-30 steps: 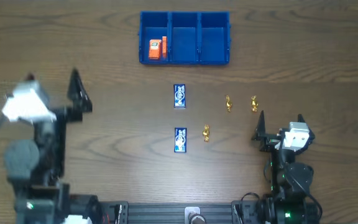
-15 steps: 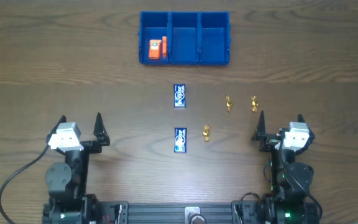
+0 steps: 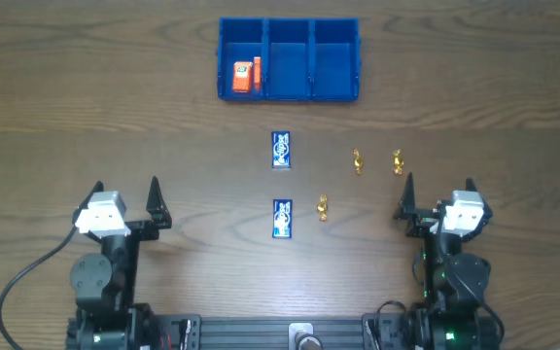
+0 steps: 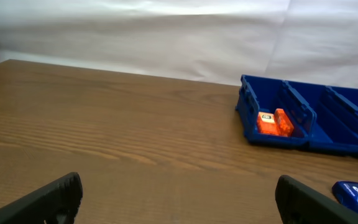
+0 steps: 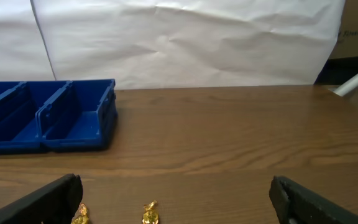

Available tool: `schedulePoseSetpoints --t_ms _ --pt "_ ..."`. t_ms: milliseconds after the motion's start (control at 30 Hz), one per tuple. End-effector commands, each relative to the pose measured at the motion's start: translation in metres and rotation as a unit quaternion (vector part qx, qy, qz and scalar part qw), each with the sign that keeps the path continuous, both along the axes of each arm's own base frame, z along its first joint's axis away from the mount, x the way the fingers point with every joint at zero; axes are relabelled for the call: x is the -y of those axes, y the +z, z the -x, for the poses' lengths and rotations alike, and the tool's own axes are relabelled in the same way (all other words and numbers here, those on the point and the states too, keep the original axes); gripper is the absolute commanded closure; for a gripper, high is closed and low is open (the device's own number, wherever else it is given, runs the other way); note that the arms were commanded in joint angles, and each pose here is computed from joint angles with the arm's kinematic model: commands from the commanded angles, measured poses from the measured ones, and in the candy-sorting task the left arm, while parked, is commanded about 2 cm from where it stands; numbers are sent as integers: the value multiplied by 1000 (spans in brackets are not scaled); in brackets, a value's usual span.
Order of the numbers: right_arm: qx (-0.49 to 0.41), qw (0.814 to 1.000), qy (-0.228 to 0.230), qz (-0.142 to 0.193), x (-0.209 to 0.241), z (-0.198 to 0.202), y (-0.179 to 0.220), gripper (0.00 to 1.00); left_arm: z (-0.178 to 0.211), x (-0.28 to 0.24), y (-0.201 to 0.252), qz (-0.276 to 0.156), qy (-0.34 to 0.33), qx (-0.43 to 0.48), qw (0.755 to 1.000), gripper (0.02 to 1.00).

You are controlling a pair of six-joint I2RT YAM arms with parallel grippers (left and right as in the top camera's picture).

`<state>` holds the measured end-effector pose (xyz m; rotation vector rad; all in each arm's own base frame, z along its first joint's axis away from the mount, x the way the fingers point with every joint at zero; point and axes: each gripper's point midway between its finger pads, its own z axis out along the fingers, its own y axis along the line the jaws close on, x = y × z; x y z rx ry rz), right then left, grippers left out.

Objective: Sort Candies Into Trays

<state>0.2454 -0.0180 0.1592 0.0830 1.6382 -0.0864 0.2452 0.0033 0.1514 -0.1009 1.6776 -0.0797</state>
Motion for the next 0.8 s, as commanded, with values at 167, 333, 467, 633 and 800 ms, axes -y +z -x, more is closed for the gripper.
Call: schedulePoseSetpoints --t_ms 167,333,467,633,800 --pt "-1 1000 -3 7 2 0 -1 1 1 1 -16 -6 -5 -26 1000 20" --pt "40 999 28 -15 -9 -1 19 1 1 1 -16 -6 -5 -26 1000 20" --pt "40 987 132 -89 -46 2 63 1 1 1 -16 -5 -5 -26 1000 20" --pt "-65 952 277 -116 -100 9 122 3 1 1 -16 -6 -5 -26 1000 20" --pt "-233 902 330 -154 -136 14 148 3 1 1 -16 -6 -5 -26 1000 20"
